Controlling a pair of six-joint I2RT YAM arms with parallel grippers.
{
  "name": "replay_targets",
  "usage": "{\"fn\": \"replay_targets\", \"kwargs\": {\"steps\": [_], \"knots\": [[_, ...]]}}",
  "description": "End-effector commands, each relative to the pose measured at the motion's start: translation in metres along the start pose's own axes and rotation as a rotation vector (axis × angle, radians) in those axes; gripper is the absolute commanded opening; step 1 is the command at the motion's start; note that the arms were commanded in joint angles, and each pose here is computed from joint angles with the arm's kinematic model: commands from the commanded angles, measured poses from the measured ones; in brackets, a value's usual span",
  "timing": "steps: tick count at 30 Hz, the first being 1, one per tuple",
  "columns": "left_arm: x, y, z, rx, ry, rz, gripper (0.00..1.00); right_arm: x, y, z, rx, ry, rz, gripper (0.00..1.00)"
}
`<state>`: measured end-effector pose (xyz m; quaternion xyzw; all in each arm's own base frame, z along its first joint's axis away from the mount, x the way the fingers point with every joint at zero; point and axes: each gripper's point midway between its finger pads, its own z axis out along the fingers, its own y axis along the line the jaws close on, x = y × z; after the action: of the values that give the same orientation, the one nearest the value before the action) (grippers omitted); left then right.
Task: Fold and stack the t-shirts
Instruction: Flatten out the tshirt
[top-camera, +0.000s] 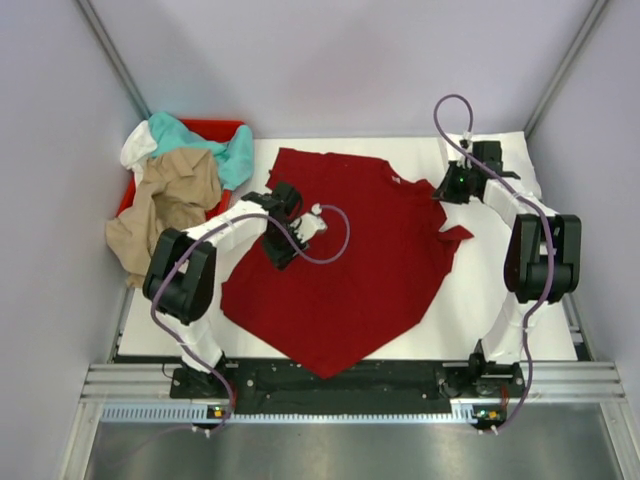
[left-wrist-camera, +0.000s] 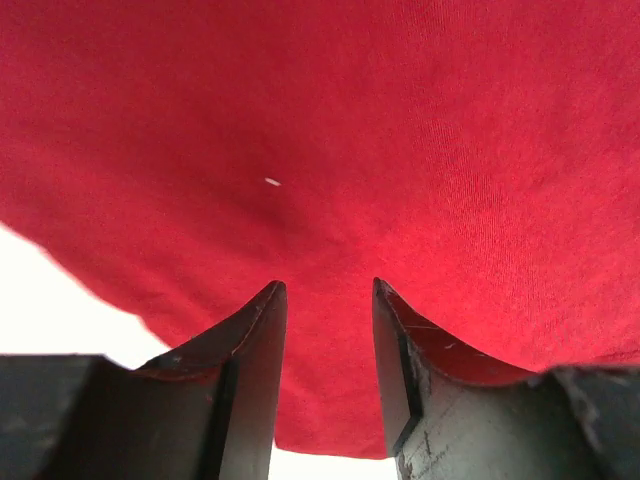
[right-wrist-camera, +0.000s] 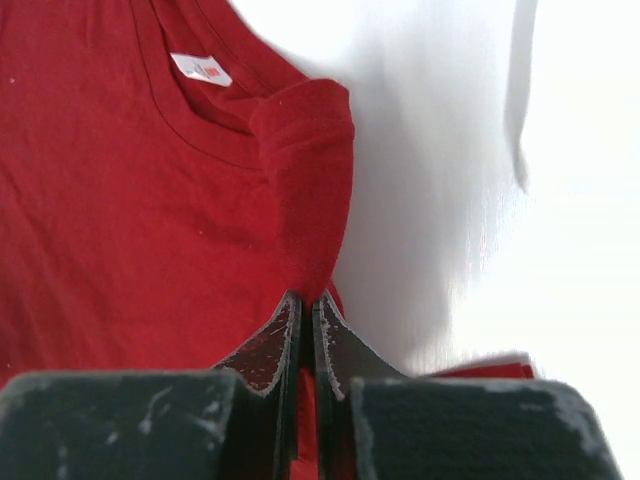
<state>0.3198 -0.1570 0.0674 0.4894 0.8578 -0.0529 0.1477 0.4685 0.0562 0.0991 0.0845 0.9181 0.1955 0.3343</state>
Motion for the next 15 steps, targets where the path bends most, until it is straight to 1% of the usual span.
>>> {"fn": "replay_targets", "kwargs": {"steps": [1, 4, 7, 9, 10, 12, 13, 15], "knots": [[0.033, -0.013, 0.024, 0.042, 0.096, -0.043, 0.44, -0.006, 0.005, -0.018, 0.001, -0.036, -0.016, 0.0], [0.035, 0.007, 0.039, -0.04, 0.131, -0.033, 0.43, 0.005, 0.006, -0.025, 0.011, -0.019, -0.005, 0.0], [0.035, 0.044, 0.054, -0.155, 0.196, -0.029, 0.42, 0.023, 0.009, -0.037, 0.019, -0.001, -0.008, 0.0], [0.034, 0.076, 0.062, -0.237, 0.242, -0.041, 0.41, 0.038, 0.026, -0.046, -0.014, 0.018, -0.028, 0.0], [0.023, 0.087, 0.064, -0.215, 0.227, -0.057, 0.41, 0.044, 0.032, -0.052, -0.03, 0.025, -0.03, 0.0], [0.01, 0.128, 0.062, -0.311, 0.222, -0.1, 0.39, 0.057, 0.044, -0.066, -0.062, 0.035, -0.029, 0.0], [-0.006, 0.153, 0.056, -0.37, 0.2, -0.103, 0.39, 0.064, 0.052, -0.073, -0.079, 0.041, -0.024, 0.0], [-0.023, 0.192, 0.047, -0.475, 0.18, -0.116, 0.4, 0.079, 0.072, -0.087, -0.144, 0.049, -0.019, 0.0]]}}
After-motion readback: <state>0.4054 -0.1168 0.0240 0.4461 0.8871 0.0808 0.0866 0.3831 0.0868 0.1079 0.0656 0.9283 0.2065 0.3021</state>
